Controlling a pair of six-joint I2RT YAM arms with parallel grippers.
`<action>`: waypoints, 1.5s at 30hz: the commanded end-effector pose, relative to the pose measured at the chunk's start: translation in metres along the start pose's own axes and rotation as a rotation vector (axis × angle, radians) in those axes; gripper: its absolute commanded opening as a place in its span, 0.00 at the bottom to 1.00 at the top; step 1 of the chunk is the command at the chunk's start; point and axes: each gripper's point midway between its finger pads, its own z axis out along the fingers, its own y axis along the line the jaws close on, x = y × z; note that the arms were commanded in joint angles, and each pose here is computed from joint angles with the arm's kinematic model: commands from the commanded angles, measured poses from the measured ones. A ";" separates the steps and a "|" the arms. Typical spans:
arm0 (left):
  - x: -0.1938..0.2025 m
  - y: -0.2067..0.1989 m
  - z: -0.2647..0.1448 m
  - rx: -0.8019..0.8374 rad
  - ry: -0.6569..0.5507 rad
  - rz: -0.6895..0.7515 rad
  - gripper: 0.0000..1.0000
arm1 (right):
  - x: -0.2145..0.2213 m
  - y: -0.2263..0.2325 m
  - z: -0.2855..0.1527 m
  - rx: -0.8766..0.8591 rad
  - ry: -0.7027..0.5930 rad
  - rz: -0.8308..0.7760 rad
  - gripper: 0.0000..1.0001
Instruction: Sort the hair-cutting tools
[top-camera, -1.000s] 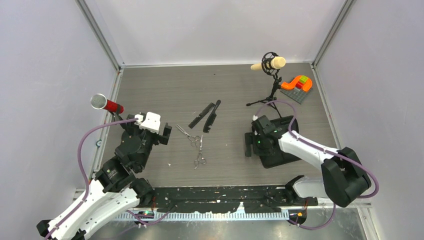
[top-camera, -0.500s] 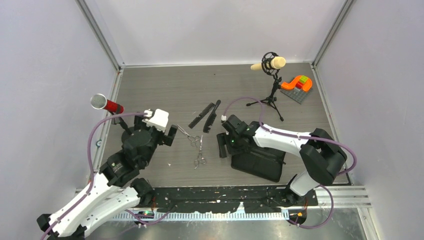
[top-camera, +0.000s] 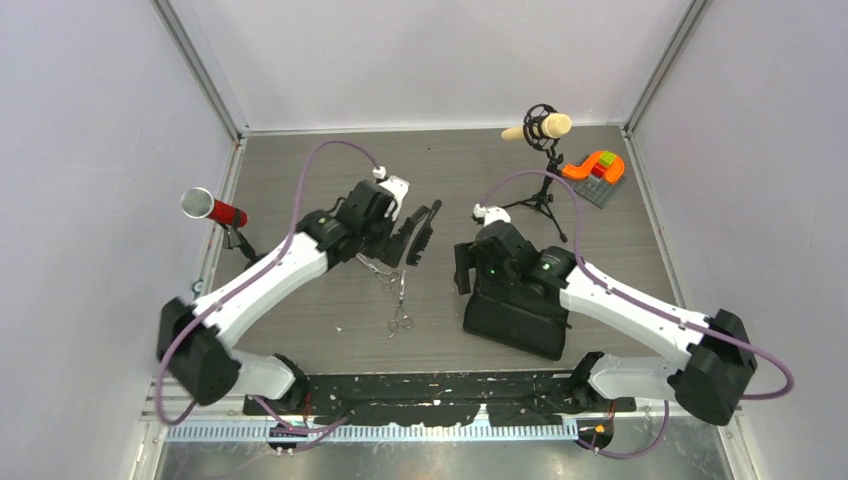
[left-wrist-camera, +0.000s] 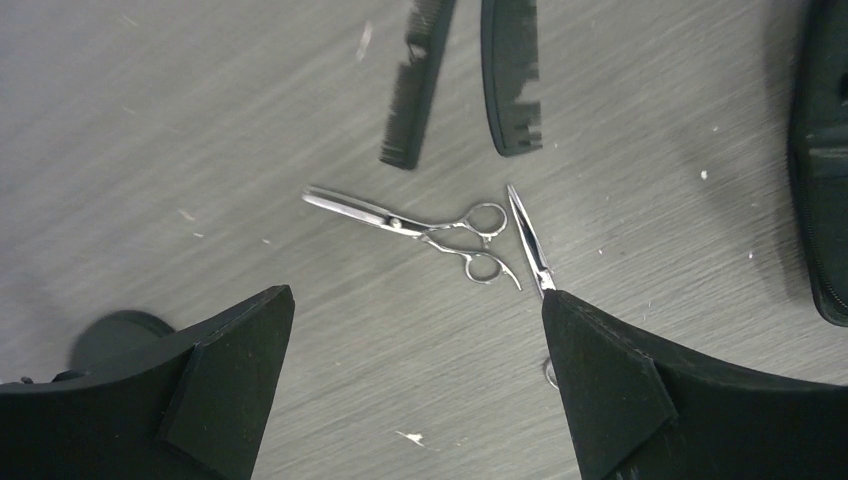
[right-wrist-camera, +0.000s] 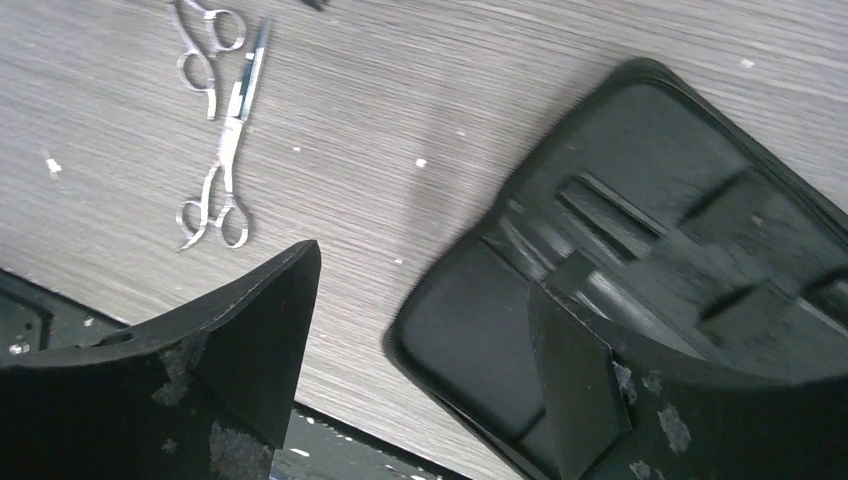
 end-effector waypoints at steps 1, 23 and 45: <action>0.004 -0.021 0.031 0.144 0.164 -0.078 0.99 | 0.013 -0.041 -0.009 0.133 -0.031 0.037 0.84; 0.038 -0.005 0.146 0.174 0.524 -0.204 0.81 | 0.036 -0.082 -0.023 0.178 -0.071 0.078 0.86; 0.084 0.009 0.140 -0.125 0.427 -0.645 0.72 | 0.039 -0.090 -0.017 0.188 -0.057 0.079 0.86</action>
